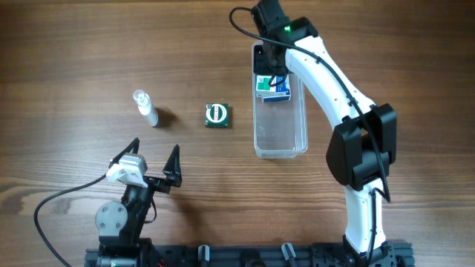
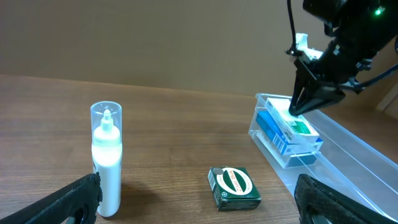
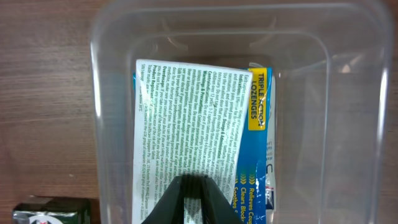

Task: Pack container

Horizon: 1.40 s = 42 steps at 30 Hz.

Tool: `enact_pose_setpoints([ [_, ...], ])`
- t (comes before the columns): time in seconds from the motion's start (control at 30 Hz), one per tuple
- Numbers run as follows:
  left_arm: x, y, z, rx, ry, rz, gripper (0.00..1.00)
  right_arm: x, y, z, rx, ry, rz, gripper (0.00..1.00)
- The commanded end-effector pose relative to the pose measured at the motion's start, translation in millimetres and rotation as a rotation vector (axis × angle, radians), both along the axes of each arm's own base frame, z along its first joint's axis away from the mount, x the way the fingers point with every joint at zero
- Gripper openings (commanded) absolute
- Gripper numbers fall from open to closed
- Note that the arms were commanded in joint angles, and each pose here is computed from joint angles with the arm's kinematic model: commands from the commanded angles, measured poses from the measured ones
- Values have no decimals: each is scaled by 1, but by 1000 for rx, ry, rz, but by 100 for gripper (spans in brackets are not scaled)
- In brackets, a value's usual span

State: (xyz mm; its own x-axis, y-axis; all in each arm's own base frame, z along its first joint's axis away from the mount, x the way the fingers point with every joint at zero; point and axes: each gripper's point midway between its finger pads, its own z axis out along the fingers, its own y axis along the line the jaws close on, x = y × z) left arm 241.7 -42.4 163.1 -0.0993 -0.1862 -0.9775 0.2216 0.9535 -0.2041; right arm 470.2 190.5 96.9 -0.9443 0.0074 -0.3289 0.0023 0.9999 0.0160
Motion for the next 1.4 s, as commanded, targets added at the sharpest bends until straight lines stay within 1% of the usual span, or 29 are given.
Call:
enact_pose_setpoints([
  [0.0, 0, 3, -1, -9, 2, 15, 100, -3, 3, 9, 28, -14, -8, 10],
  [0.17, 0, 3, -1, -9, 2, 15, 100, 5, 4, 15, 34, -54, 0, 11],
  [0.27, 0, 3, -1, -9, 2, 15, 100, 9, 4, 28, 29, -94, 22, 13],
  [0.33, 0, 3, -1, -9, 2, 15, 100, 13, -6, 50, -2, -155, -3, 14],
  [0.43, 0, 3, -1, -9, 2, 15, 100, 12, -20, 94, -24, -256, -42, 21],
  [0.47, 0, 3, -1, -9, 2, 15, 100, 10, -28, 120, -24, -311, -62, 27],
  [0.5, 0, 3, -1, -9, 2, 15, 100, 8, -35, 135, -27, -342, -77, 40],
  [0.53, 0, 3, -1, -9, 2, 16, 100, 6, -45, 151, -33, -375, -98, 63],
  [0.57, 0, 3, -1, -9, 2, 16, 100, 3, -54, 164, -36, -400, -118, 76],
  [0.6, 0, 3, -1, -9, 2, 15, 100, 0, -69, 179, -41, -425, -147, 81],
  [0.63, 0, 3, -1, -9, 2, 16, 100, -5, -92, 191, -46, -436, -190, 82],
  [0.67, 0, 3, -1, -9, 2, 15, 100, -7, -109, 195, -55, -433, -222, 86],
  [0.73, 0, 3, -1, -9, 2, 15, 100, -12, -155, 191, -83, -392, -321, 98],
  [0.83, 0, 3, -1, -9, 2, 15, 100, -23, -215, 176, -116, -309, -460, 99],
  [0.87, 0, 3, -1, -9, 2, 16, 100, -28, -241, 170, -119, -282, -533, 100],
  [0.97, 0, 3, -1, -9, 2, 15, 100, -35, -288, 160, -59, -243, -657, 100],
  [1.1, 0, 3, -1, -9, 2, 15, 100, -41, -324, 147, 32, -203, -736, 100],
  [1.23, 0, 3, -1, -9, 2, 16, 100, -46, -352, 131, 25, -168, -799, 100],
  [1.37, 0, 3, -1, -9, 2, 15, 100, -44, -356, 117, 20, -134, -805, 100],
])
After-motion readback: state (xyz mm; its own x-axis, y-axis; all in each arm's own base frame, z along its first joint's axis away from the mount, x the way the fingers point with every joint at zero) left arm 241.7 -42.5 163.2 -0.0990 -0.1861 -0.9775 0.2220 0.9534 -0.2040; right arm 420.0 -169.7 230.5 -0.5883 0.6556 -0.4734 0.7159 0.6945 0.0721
